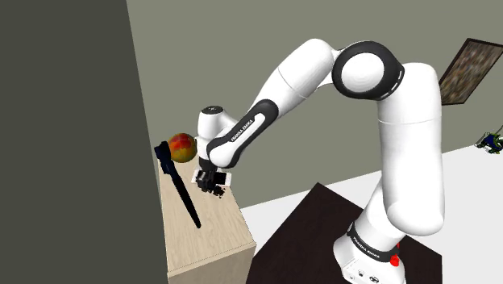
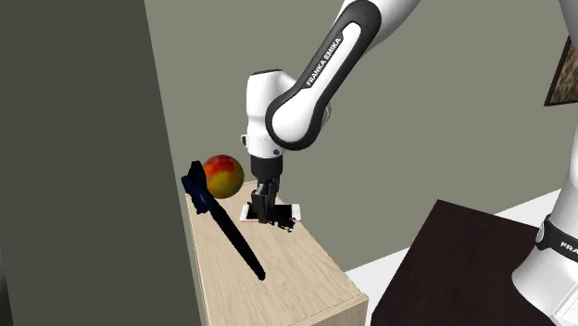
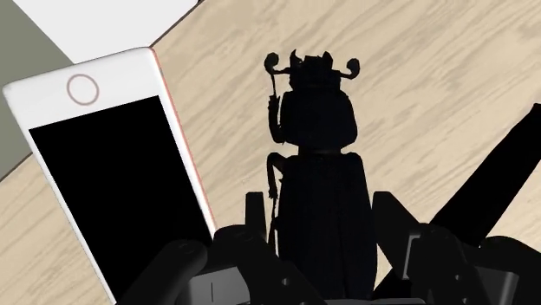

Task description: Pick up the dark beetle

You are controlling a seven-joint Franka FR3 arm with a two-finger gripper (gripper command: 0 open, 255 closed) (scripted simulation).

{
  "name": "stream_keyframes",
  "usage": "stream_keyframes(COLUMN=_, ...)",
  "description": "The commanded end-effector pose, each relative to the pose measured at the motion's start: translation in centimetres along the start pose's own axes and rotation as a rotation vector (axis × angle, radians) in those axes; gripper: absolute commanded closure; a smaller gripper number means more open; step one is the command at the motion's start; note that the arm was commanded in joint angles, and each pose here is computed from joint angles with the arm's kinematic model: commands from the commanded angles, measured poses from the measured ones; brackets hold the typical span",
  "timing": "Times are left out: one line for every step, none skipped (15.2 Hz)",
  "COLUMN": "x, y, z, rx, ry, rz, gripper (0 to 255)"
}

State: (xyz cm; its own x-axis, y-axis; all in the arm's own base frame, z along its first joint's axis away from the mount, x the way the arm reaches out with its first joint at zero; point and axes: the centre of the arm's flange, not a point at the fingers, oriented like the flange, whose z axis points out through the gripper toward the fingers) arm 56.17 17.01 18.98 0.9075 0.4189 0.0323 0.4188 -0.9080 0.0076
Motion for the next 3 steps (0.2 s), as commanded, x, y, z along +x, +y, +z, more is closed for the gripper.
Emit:
stream_keyframes(x=0.13, y=-0.04, z=-1.06, rx=0.0, ry=0.0, rz=0.0, gripper=255)
stream_keyframes(x=0.13, y=-0.04, z=-1.14, rx=0.0, ry=0.0, rz=0.0, gripper=255)
stream_keyframes(x=0.13, y=-0.04, z=-1.14, rx=0.0, ry=0.0, rz=0.0, gripper=255)
